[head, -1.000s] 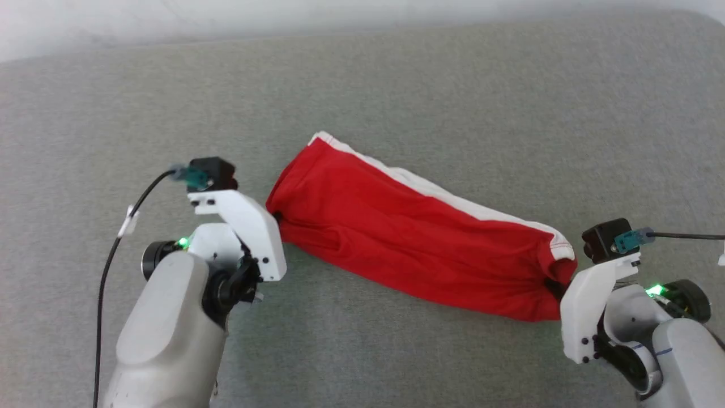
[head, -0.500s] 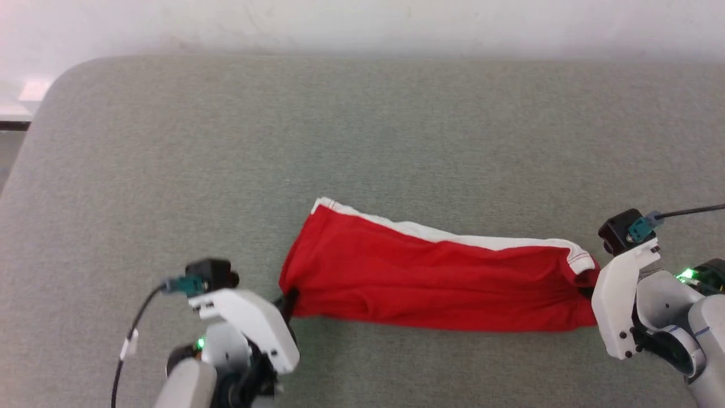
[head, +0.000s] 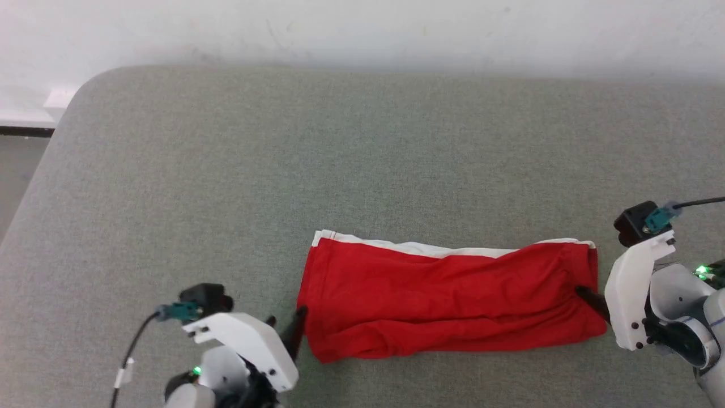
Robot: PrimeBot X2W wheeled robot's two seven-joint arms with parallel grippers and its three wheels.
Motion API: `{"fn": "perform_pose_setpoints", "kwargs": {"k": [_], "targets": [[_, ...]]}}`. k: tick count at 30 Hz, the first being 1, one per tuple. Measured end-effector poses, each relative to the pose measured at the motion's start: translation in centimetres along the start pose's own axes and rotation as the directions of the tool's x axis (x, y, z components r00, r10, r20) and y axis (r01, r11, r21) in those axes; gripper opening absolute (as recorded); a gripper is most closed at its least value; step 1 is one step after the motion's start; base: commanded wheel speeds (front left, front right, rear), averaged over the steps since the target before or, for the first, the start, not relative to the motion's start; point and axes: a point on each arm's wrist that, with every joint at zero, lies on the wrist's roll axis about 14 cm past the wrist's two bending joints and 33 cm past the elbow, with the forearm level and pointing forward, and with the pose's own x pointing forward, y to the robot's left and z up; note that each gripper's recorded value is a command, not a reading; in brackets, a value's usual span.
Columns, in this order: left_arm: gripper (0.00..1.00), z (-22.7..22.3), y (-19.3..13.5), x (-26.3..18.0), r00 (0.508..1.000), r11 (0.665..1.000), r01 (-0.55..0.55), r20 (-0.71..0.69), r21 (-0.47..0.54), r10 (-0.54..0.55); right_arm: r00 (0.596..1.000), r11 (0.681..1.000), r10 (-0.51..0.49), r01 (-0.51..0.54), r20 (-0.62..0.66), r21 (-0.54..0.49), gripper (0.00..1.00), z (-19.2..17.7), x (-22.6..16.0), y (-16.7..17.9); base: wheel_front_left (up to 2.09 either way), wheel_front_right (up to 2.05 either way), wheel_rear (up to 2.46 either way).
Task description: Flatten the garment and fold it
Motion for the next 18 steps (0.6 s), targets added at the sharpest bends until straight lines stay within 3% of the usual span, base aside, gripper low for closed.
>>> {"fn": "perform_pose_setpoints", "kwargs": {"k": [6,9,11,14,16,18], "targets": [[1.00,6.9,0.5,-2.0,0.964,0.996,-0.023,0.267,0.085,0.000,0.987,0.993,0.005,-0.024,0.159,0.117,1.00,1.1,-1.5,0.5,0.00,0.00,0.00],[1.00,11.6,-0.4,-3.5,0.880,0.979,-0.038,0.470,0.198,-0.061,0.979,0.983,-0.020,-0.018,0.204,0.184,1.00,0.7,-2.0,0.4,0.00,0.00,0.00],[1.00,14.4,-1.3,-4.8,0.792,0.955,-0.068,0.597,0.289,-0.124,0.975,0.976,-0.054,0.006,0.218,0.216,1.00,0.1,-2.3,0.1,0.00,0.00,0.00],[1.00,16.3,-2.3,-6.2,0.672,0.931,-0.105,0.715,0.350,-0.193,0.971,0.968,-0.081,0.023,0.224,0.248,1.00,-0.2,-2.3,0.2,0.00,0.00,0.00],[1.00,16.6,-2.9,-6.5,0.621,0.917,-0.116,0.748,0.381,-0.232,0.973,0.968,-0.087,0.031,0.215,0.250,1.00,-0.3,-2.0,0.4,0.00,0.00,0.00],[1.00,16.4,-3.1,-6.3,0.607,0.913,-0.118,0.756,0.390,-0.244,0.977,0.969,-0.092,0.045,0.190,0.241,1.00,-0.7,-1.6,0.5,0.00,0.00,0.00]]}}
